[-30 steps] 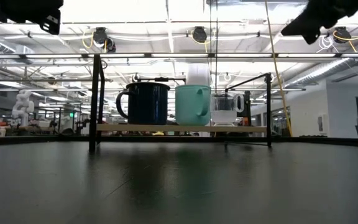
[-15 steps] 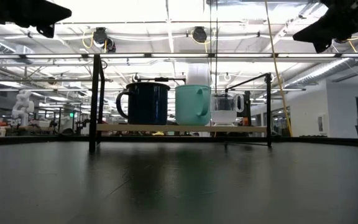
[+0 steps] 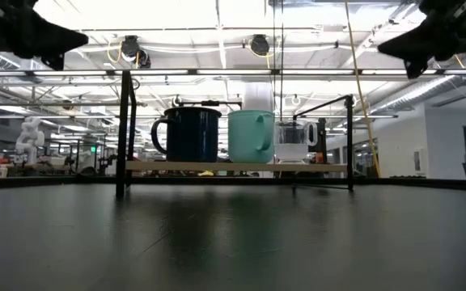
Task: Stack small to large cups/mugs on shelf
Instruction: Return to Home Position
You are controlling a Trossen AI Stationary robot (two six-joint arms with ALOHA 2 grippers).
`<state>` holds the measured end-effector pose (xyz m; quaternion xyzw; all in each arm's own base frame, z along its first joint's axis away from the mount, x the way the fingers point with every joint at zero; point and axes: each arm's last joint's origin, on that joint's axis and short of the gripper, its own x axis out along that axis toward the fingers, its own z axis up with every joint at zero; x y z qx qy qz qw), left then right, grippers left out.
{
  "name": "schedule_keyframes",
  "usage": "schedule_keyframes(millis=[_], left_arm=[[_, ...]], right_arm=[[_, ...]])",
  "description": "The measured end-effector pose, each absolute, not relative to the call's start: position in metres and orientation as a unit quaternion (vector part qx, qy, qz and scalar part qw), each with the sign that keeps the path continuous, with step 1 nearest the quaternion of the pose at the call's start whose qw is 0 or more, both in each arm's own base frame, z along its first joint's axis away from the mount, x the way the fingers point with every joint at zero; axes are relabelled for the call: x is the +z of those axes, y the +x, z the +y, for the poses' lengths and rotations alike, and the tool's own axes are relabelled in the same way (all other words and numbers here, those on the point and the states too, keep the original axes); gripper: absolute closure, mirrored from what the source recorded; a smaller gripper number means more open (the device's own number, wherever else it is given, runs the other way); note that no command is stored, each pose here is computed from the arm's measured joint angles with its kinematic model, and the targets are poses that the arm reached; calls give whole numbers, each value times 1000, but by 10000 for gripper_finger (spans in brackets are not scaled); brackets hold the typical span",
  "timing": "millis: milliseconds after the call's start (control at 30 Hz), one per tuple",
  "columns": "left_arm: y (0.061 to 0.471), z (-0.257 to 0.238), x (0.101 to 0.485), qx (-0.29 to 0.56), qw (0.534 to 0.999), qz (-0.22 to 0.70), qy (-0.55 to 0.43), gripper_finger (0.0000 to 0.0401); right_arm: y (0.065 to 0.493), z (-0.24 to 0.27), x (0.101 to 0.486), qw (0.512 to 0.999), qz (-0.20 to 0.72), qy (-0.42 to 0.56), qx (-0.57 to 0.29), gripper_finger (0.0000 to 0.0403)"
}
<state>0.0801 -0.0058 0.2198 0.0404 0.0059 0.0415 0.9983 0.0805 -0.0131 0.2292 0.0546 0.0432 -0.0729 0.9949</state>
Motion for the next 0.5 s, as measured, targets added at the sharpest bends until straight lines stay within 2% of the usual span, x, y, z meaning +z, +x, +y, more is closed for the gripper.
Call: schedule_keyframes(millis=[233,500], left_arm=[[79,-6,213,31,999,3,39,401],[81,-7,205,29,998,30,38,401]], right_arm=[[95,-14,200,998,11,58,-39,403],[98,-14,186,999,16,35,-34,403]])
